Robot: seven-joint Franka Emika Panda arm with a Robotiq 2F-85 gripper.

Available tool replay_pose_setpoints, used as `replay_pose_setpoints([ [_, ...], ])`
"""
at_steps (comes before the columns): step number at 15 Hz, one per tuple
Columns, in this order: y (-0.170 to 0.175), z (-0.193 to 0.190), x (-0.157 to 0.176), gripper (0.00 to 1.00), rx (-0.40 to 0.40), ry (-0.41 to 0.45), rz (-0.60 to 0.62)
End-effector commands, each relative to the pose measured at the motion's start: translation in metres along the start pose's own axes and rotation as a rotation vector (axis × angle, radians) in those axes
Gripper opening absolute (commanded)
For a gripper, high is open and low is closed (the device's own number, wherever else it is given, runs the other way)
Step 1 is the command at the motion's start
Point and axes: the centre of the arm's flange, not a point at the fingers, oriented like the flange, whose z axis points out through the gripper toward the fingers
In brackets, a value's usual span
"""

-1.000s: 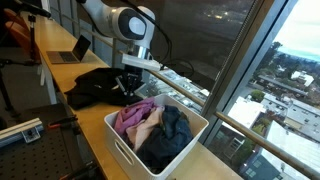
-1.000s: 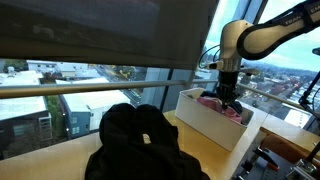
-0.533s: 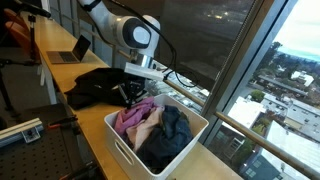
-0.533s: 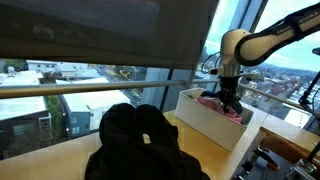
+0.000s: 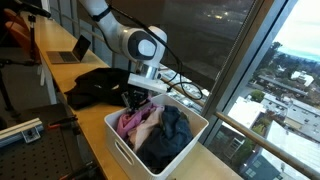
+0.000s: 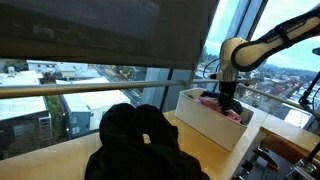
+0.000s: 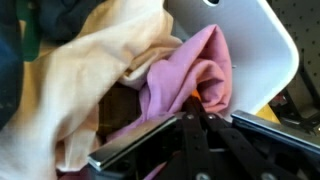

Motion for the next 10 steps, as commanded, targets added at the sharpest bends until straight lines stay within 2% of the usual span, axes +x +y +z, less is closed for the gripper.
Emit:
replay_pose_setpoints([
  [1,0.007,0.063,0.008,0.00,0.065,0.062,0.037],
  [3,0.001,0.087,0.008,0.00,0.077,0.079,0.051],
  [5,-0.003,0.092,0.003,0.00,0.081,0.097,0.068],
  [8,-0.008,0.061,-0.015,0.00,0.059,0.123,0.095],
  [10,-0.016,0.023,-0.027,0.00,0.026,0.139,0.112],
])
